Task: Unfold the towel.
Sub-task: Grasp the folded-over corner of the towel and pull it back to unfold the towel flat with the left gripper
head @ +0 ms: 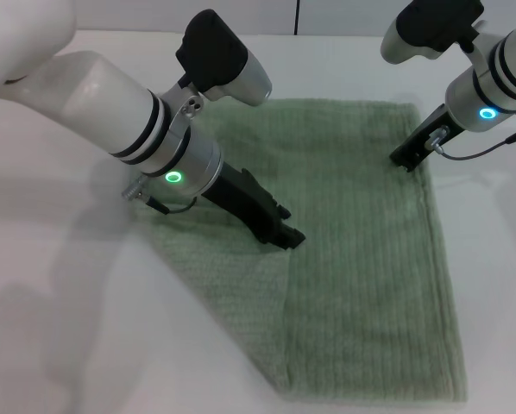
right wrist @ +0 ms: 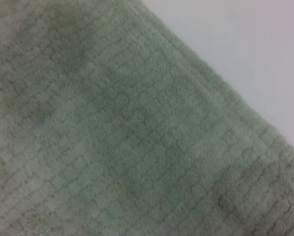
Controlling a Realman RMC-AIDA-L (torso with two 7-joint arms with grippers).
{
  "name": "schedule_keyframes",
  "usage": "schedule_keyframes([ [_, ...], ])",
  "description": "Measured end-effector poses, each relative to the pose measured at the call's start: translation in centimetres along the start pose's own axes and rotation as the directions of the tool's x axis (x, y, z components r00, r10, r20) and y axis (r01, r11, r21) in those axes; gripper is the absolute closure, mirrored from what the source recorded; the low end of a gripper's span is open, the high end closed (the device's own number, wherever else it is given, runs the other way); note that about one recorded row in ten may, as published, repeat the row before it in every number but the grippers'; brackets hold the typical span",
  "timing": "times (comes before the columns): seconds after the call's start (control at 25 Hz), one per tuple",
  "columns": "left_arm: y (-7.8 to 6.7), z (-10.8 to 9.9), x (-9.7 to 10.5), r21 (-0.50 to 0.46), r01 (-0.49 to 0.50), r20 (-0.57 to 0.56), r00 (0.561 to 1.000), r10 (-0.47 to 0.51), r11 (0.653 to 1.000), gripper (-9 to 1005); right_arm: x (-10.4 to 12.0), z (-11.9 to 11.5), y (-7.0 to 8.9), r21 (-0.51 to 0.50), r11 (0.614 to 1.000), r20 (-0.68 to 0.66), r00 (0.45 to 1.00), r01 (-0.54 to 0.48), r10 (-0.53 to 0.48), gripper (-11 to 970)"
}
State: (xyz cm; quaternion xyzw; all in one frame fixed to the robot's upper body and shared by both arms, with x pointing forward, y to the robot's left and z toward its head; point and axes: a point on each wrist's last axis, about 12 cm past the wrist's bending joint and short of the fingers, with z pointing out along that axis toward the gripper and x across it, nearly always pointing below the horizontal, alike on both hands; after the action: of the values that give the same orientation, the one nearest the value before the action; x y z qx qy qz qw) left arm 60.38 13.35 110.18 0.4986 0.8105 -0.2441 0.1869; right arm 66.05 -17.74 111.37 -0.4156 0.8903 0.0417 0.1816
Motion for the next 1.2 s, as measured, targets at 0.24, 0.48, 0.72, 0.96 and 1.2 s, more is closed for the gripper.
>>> schedule_keyframes([
  [0.24,-0.3,0.3,0.1,0.006,-0.019,-0.025,0.999,0.019,1.000,534,0.0,0.0,0.0,0.001,1.000,0.000,1.000,-0.001,0.001,959],
  [0.48,-0.4,0.1,0.1,0.013,-0.025,-0.018,1.000,0.025,1.000,899,0.1,0.0,0.0,0.002,1.000,0.001,1.000,-0.002,0.002,960],
  [0.72,-0.7,-0.5,0.2,0.045,-0.041,-0.028,0.999,0.043,0.998,948,0.1,0.0,-0.1,0.003,1.000,0.001,1.000,-0.002,0.002,960],
  [0.96,-1.1,-2.8,0.3,0.084,-0.065,-0.007,0.998,0.065,0.994,950,0.1,0.1,-0.1,0.003,1.000,0.001,1.000,-0.002,0.002,960],
  [1.2,-0.3,-5.6,1.1,0.088,-0.051,-0.013,0.999,0.052,0.995,949,0.1,0.1,-0.1,0.009,1.000,0.002,1.000,0.002,-0.002,959],
])
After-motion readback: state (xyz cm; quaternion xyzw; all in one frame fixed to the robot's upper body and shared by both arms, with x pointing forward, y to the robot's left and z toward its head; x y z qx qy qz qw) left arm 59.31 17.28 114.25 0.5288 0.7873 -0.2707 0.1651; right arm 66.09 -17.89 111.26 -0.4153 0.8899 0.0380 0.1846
